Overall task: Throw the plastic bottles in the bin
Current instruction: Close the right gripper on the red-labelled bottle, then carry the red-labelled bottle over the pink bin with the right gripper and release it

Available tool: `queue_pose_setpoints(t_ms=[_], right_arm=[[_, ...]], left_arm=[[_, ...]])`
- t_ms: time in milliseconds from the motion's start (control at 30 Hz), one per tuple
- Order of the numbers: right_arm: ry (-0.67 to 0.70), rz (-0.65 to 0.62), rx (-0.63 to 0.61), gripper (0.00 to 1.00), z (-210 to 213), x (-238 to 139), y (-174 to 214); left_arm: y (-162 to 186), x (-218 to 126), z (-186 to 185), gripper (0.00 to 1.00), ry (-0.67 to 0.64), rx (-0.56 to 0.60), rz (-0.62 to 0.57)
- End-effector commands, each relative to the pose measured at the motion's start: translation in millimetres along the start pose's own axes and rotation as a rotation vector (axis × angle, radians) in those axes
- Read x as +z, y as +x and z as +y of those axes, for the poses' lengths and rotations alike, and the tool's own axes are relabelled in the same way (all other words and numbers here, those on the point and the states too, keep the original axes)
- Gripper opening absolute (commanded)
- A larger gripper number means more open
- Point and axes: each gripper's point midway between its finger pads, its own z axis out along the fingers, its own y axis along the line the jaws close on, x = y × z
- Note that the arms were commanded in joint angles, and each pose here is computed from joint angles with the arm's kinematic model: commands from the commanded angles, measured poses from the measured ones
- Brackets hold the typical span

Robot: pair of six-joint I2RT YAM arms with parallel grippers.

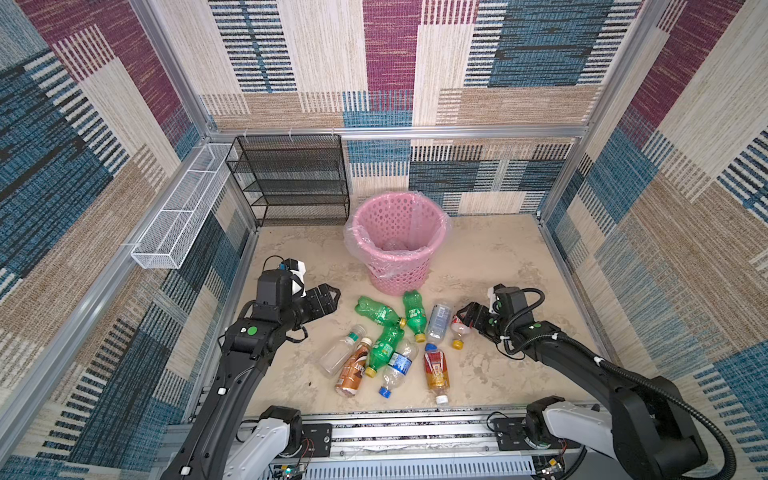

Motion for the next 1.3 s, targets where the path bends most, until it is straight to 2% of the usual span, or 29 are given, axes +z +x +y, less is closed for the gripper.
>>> queue_pose_setpoints(t_ms=[0, 400, 800, 1133, 1267], right_arm=[[-0.037, -0.018, -0.016, 0.83, 10.2, 2.1, -8.3], [-0.021, 0.004, 0.002, 0.78, -1.0, 15.5, -2.3], [-0.006, -0.006, -0.014, 0.6, -8.2, 14.0, -2.1], [-0.027, -0.119, -0.114, 0.58, 16.8, -27.7, -26.9], [-0.105, -0.207, -0.194, 0.57, 61.1, -66.0, -56.4]], left_arm=[[-7.3, 1.3, -6.3, 0.81, 0.026, 0.001, -0.022], [-12.1, 9.8, -11.5, 0.81, 0.047, -0.001, -0.008], [-2.9, 4.7, -2.6, 0.81, 0.02, -0.002, -0.013], [-2.8, 8.7, -3.0, 0.81, 0.029, -0.011, -0.009], [-6.3, 9.8, -5.4, 0.81, 0.04, -0.017, -0.021]])
